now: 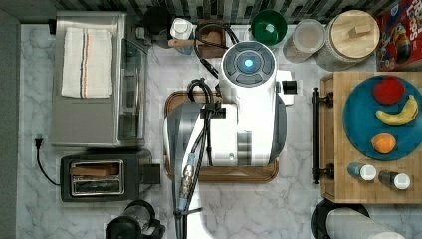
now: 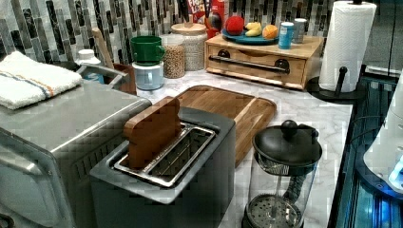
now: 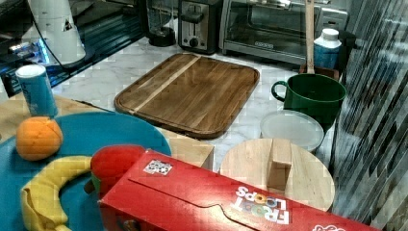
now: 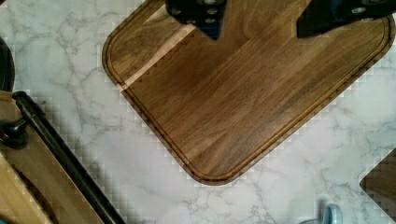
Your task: Open the drawer.
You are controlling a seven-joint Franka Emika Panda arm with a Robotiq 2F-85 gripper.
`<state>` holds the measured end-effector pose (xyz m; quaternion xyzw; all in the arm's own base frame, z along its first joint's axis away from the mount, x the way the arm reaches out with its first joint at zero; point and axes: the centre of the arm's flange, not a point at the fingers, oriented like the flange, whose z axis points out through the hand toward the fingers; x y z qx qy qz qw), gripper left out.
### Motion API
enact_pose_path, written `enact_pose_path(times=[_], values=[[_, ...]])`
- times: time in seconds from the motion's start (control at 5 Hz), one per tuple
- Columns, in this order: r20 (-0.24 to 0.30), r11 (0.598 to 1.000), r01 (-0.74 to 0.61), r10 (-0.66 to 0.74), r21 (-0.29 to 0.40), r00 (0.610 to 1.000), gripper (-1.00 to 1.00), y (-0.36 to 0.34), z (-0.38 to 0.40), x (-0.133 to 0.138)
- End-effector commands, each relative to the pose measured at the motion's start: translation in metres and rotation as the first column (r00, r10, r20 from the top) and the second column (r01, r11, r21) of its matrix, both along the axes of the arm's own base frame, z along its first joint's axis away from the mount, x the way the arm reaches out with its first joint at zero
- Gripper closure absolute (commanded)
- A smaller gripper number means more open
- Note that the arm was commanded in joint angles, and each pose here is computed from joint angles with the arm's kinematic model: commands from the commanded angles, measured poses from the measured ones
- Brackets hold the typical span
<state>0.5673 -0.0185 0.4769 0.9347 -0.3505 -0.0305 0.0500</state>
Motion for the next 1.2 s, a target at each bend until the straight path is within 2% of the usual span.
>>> enact_pose_path(times=[0.2,0.4,0.6,0.8,1.0,1.2], values=[[-0.009,1.0,-0.004,0.004,0.0,1.0,-1.0,0.0,-0.005,0.001],[-0.003,0.997,-0.08,0.08,0.023,0.997,-1.0,-0.006,-0.016,-0.003],[-0.034,0.981,-0.192,0.193,0.035,0.981,-1.0,-0.029,-0.012,0.001],[-0.026,0.94,-0.34,0.341,0.038,0.94,-1.0,-0.053,-0.022,-0.006],[-0.021,0.883,-0.469,0.47,0.034,0.883,-1.0,-0.08,-0.034,-0.013],[0.023,0.842,-0.539,0.539,0.02,0.842,-1.0,-0.11,-0.05,-0.022]])
